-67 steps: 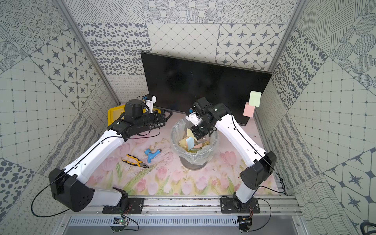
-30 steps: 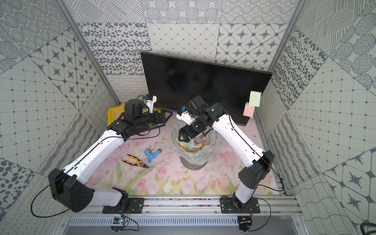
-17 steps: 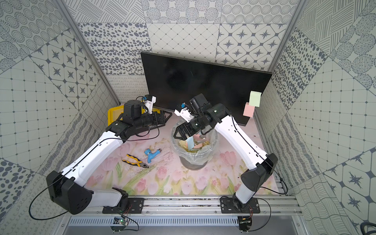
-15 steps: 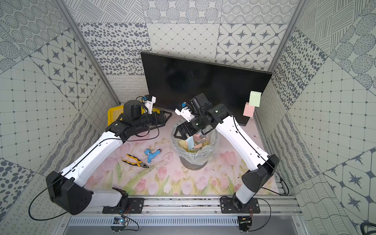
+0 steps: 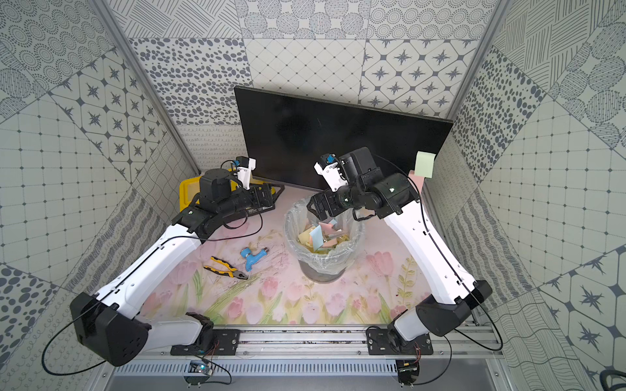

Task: Remove the sticky note from the monitor
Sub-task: Place the sticky note in the trash bin, then tear off the sticky note from the monitor.

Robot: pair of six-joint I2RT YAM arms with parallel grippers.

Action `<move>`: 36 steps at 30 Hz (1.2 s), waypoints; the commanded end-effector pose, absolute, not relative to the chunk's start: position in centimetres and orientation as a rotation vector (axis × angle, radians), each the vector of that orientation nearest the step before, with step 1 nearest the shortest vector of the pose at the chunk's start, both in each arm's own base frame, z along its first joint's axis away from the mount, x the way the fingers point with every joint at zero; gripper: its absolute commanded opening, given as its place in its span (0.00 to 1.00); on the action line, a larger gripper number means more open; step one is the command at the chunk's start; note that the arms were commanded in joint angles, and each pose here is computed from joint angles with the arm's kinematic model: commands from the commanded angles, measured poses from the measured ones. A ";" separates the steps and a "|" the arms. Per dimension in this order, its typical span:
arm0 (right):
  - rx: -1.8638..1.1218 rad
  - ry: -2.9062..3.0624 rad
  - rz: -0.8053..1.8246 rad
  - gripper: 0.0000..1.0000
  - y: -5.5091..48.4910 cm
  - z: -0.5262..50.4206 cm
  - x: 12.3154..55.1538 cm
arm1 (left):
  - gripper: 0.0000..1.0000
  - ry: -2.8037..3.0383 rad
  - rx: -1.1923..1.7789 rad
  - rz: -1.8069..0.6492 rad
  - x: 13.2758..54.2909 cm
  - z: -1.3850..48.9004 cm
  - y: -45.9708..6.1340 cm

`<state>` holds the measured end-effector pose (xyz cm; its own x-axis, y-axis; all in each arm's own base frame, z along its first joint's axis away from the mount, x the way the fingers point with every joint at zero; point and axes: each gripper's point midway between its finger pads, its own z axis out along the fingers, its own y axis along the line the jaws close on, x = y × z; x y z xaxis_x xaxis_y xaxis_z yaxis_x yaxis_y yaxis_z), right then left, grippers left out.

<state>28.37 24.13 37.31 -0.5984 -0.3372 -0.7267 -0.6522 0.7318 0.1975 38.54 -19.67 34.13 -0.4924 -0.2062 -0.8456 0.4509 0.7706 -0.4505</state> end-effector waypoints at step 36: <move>0.274 1.858 0.650 0.81 0.9 45.3 29.5 | 0.99 1.763 0.562 -0.961 39.6 38.9 -29.3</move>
<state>29.46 0.59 43.47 -0.4206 0.4312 -0.7982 -0.0406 0.8700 0.4914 39.54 -28.02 39.23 -0.3815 -0.0983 -0.9191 0.7170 0.5962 -0.3613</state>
